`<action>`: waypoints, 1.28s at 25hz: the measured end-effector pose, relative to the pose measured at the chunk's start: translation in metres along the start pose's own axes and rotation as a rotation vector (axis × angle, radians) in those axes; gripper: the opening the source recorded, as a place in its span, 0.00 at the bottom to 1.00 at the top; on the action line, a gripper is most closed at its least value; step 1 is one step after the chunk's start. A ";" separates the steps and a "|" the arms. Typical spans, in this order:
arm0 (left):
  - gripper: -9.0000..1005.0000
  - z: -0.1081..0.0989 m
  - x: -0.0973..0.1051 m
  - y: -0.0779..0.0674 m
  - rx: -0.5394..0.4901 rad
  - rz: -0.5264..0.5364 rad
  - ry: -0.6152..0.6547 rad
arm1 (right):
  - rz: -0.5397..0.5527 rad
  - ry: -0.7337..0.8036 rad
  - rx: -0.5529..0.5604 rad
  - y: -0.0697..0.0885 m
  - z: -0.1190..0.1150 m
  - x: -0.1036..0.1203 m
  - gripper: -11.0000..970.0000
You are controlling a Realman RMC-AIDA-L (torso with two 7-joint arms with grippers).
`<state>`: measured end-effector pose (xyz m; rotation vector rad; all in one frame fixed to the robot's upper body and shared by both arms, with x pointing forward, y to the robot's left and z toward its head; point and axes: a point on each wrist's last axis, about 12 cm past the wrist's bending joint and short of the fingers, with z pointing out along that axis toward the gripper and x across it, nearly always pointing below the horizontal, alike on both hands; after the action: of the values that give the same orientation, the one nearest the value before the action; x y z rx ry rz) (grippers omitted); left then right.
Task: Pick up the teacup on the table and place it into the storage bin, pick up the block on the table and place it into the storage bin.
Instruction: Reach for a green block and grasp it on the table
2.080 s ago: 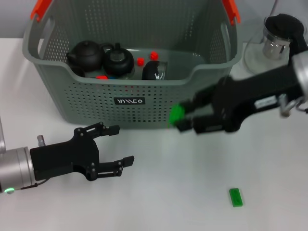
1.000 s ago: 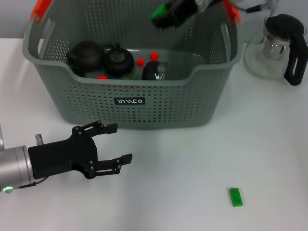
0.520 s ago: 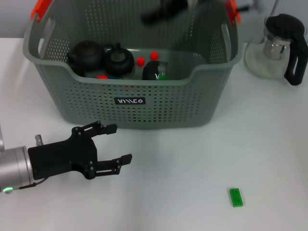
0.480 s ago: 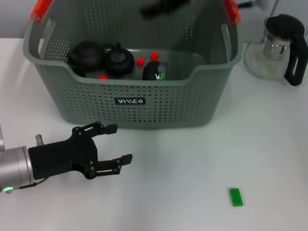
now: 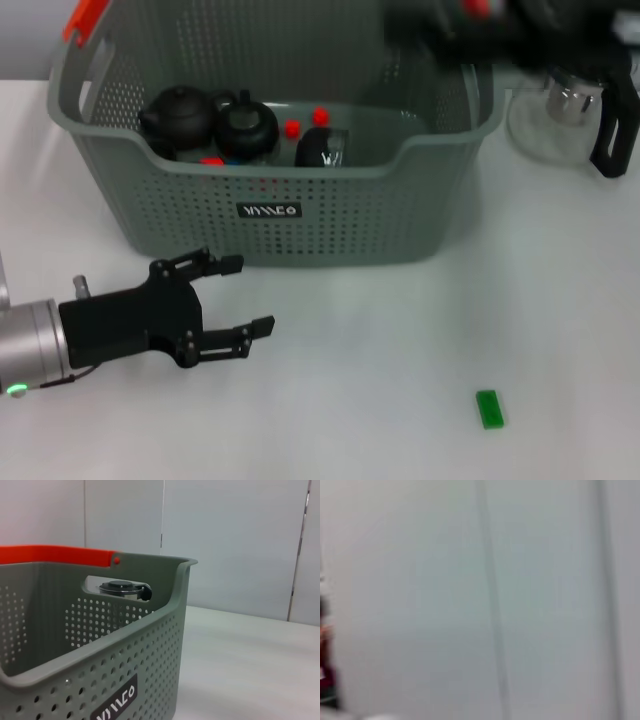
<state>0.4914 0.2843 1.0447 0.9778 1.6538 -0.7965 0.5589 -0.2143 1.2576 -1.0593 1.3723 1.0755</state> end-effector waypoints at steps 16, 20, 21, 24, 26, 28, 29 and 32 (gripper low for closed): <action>0.86 0.000 0.001 0.004 -0.026 0.002 0.019 | 0.195 0.885 0.038 0.005 -0.010 0.020 0.90; 0.86 0.000 0.002 0.004 -0.033 0.001 0.017 | 0.139 1.075 -0.028 0.010 0.025 0.034 0.89; 0.86 0.000 0.002 0.004 -0.033 -0.001 0.017 | 0.128 1.112 -0.044 0.012 0.033 0.038 0.89; 0.86 0.001 0.002 0.004 -0.035 -0.003 0.017 | 0.111 1.201 -0.085 0.016 0.050 0.048 0.88; 0.86 0.001 0.002 0.004 -0.037 -0.004 0.017 | 0.119 1.252 -0.107 0.017 0.057 0.056 0.85; 0.86 0.001 0.002 0.004 -0.038 -0.005 0.017 | 0.130 1.283 -0.120 0.017 0.063 0.065 0.79; 0.86 0.001 0.002 0.004 -0.038 -0.005 0.017 | 0.129 1.295 -0.124 0.018 0.067 0.070 0.79; 0.86 0.002 0.003 0.004 -0.040 -0.006 0.018 | 0.117 1.323 -0.125 0.019 0.073 0.084 0.79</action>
<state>0.4953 0.2853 1.0415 0.9550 1.6829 -0.7576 0.5500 -0.1425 1.1715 -1.9437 2.4022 0.4468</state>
